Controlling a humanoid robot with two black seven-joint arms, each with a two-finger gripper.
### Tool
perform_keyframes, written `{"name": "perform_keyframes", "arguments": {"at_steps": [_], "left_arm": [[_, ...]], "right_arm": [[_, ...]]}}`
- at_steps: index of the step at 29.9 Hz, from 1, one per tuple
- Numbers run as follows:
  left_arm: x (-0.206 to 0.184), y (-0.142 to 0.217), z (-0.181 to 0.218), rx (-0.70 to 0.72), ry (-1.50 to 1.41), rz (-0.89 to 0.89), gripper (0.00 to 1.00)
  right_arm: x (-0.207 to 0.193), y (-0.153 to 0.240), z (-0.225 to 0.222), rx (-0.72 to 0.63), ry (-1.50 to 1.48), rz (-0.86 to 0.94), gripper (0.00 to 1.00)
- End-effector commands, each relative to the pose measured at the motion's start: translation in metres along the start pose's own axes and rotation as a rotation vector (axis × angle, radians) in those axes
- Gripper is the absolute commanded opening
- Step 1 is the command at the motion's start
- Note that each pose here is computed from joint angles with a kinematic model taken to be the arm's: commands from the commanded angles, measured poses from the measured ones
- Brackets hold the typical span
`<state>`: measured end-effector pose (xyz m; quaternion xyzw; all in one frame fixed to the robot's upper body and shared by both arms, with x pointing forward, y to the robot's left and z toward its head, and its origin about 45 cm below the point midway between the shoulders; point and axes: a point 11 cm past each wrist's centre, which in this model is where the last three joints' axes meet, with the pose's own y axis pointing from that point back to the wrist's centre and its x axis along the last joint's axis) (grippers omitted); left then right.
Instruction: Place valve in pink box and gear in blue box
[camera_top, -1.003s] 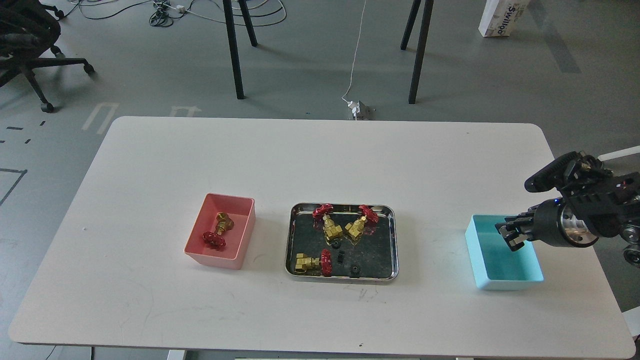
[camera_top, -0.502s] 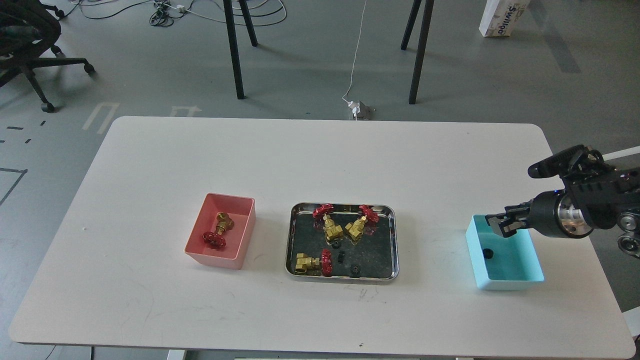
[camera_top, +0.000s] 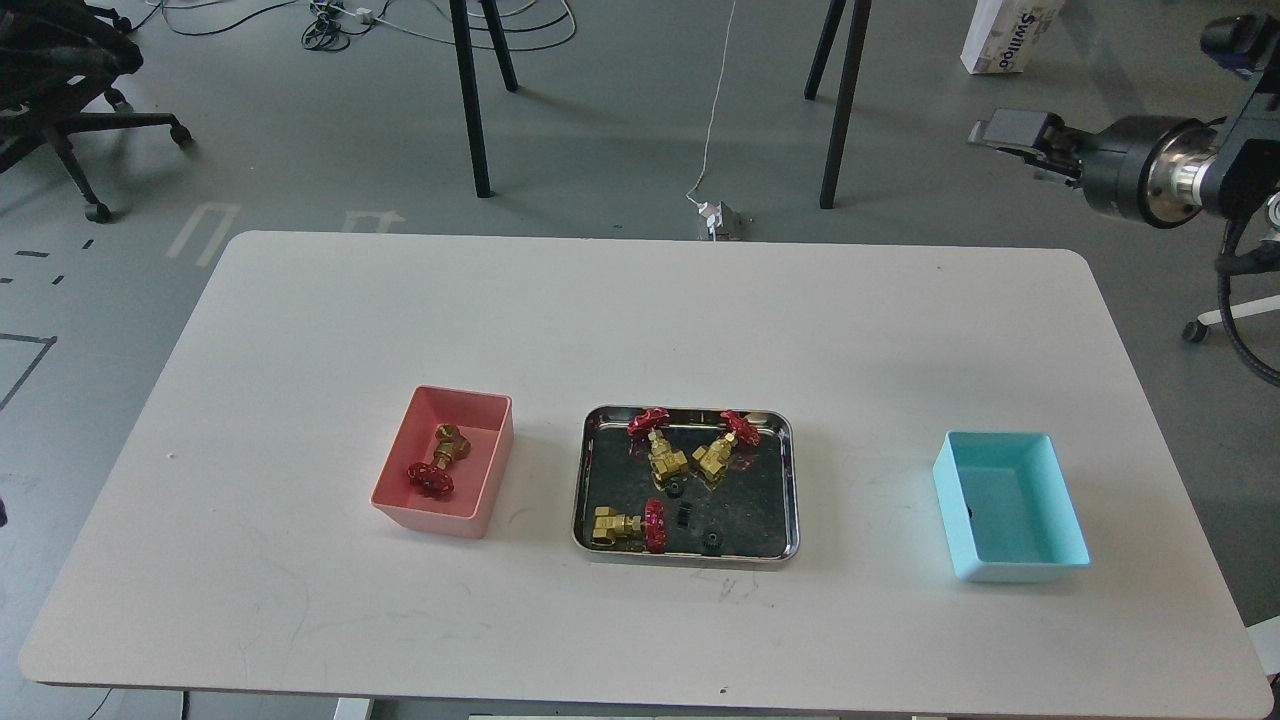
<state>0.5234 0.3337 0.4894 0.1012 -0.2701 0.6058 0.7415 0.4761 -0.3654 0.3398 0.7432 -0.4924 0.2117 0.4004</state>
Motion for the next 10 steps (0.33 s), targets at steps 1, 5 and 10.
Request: {"name": "perform_keyframes", "arguments": {"at_steps": [1, 5, 10], "left_arm": [[-0.005, -0.001, -0.001, 0.011, 0.002, -0.011, 0.82], [-0.006, -0.002, 0.001, 0.008, 0.001, -0.015, 0.82], [-0.016, -0.003, 0.008, -0.005, -0.003, -0.043, 0.83]], "right_arm": [[0.022, -0.011, -0.002, 0.037, -0.276, 0.21, 0.95], [0.021, -0.024, -0.008, 0.058, -0.507, 0.33, 0.98], [0.016, -0.028, -0.012, 0.069, -0.534, 0.337, 0.98]]}}
